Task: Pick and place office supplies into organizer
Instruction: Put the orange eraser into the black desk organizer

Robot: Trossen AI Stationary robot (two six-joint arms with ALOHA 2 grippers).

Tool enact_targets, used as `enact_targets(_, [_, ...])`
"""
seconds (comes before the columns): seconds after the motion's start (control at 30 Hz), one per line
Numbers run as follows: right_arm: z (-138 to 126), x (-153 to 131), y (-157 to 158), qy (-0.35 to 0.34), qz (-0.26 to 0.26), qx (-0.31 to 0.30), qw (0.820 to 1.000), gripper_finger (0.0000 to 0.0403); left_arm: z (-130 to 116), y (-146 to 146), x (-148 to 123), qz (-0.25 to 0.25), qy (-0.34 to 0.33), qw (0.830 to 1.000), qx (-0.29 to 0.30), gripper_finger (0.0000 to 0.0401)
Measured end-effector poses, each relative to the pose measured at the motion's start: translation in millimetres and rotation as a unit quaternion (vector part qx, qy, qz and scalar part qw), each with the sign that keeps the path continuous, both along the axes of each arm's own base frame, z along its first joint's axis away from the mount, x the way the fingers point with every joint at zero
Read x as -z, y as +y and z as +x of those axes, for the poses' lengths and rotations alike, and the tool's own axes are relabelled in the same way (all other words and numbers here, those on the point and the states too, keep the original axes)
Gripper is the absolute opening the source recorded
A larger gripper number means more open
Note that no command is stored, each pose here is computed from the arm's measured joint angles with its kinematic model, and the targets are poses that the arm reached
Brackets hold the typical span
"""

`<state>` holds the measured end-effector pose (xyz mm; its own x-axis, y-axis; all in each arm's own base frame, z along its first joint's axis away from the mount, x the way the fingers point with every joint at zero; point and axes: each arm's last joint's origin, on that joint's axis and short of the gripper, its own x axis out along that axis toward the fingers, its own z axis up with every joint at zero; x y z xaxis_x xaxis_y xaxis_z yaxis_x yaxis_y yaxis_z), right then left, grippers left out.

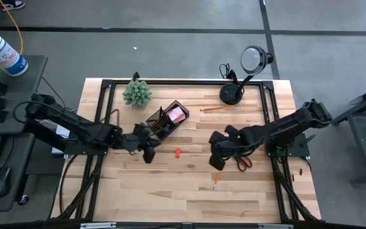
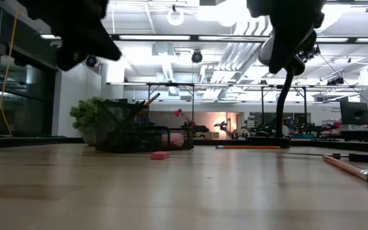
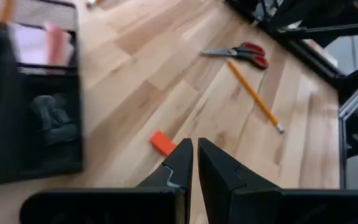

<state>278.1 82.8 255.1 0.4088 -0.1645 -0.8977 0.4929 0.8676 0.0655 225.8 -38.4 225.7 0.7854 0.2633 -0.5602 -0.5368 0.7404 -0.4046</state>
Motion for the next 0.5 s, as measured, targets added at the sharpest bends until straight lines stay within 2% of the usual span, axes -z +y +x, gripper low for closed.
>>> enact_targets(0.1, [-0.4,-4.5,0.0,-0.018,0.003,-0.015,1.0,0.0004,16.1,-3.8,10.2,-0.009,-0.013,1.0,0.002,0.0014])
enact_targets(0.3, [-1.7,-14.4,8.1,-0.04,-0.042,-0.155,0.986,0.0003,33.3,-8.8,32.8,-0.015,0.007,1.0,0.016,0.0014])
enact_targets(0.43, [-6.7,-18.0,7.2,-0.042,-0.006,-0.165,0.985,0.0002,36.3,-10.0,46.5,-0.008,0.044,0.998,0.034,0.0014])
enact_targets(0.5, [-12.5,-15.1,4.8,-0.04,-0.005,-0.159,0.987,0.0001,38.2,-11.1,50.3,-0.011,0.051,0.998,0.046,0.0014])
